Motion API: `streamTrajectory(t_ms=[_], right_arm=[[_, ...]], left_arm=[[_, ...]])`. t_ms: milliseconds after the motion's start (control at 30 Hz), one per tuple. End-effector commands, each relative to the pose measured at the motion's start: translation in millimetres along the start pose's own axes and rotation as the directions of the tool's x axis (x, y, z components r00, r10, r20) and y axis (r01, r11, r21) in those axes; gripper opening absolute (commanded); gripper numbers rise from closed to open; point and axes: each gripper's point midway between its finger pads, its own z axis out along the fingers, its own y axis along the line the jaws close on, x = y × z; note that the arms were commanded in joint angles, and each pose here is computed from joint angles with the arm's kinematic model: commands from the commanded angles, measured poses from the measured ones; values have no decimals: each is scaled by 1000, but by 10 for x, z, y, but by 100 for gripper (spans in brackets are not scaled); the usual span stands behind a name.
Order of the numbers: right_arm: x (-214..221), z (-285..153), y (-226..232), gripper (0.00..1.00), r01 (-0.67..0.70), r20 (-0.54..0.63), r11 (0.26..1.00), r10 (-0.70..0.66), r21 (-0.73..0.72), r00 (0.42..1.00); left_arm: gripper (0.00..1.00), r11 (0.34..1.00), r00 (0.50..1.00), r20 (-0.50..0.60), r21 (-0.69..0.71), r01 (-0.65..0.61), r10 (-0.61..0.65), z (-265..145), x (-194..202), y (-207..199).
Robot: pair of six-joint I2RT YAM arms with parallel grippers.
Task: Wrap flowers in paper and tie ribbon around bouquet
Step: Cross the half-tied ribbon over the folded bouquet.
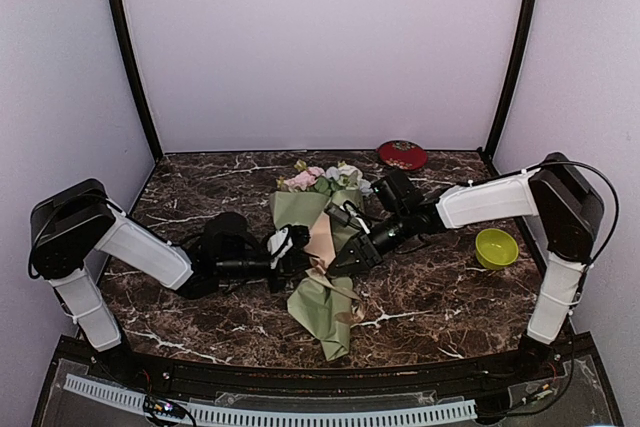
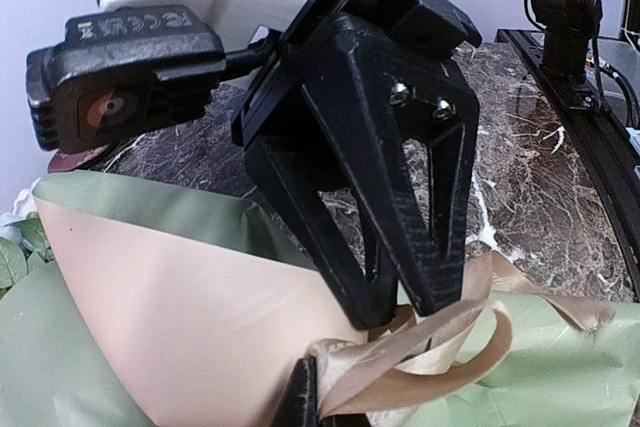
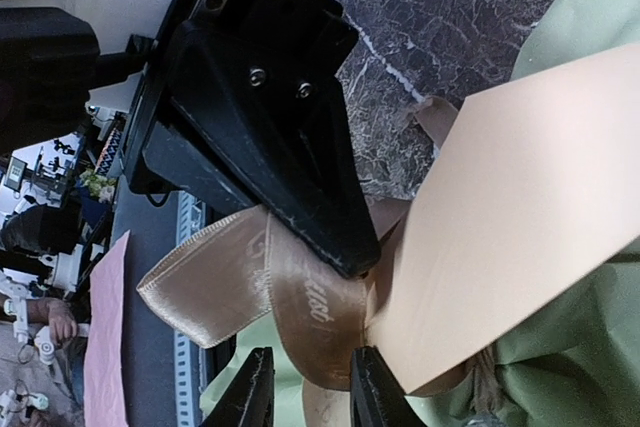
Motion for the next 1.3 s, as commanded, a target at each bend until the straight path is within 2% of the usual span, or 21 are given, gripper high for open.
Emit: streamTrajectory(t_ms=[0,200,333,467,633,733,833,1000,1100,1267], right_arm=[[-222,-4,10,28,49,86,997,-55,66,995],[-155,50,-71,27,21,64,997,-26,77,998],[-118,79,-35,9,27,43,998,-29,63,999],[-132,36,52,0,53,32,997,-54,50,998],[-151,7,90,0,66,27,996,-68,51,997],[-127,17,83,0,66,13,997,-67,51,998],[-112,17,87,0,67,2,997,-67,49,998],[-120,8,116,0,69,-5,997,-69,40,998],[-115,6,149,0,69,-11,997,-69,24,998],[-32,10,260,0,80,-64,996,-81,-25,995]], left_arm=[[0,1000,999,27,-6,19,-19,-48,-30,25],[0,999,998,37,13,47,-47,-59,-28,14],[1,998,998,36,16,57,-57,-57,-19,12],[15,996,998,3,59,67,-67,-72,21,-56],[25,991,995,-64,112,78,-71,-94,73,-95],[33,982,993,-73,158,100,-89,-137,60,-87],[36,979,991,-99,174,105,-89,-123,89,-66],[31,979,991,-116,180,91,-71,-76,139,-52],[23,988,994,-98,140,62,-49,-59,99,31],[10,998,1000,10,59,-3,2,-112,-143,165]])
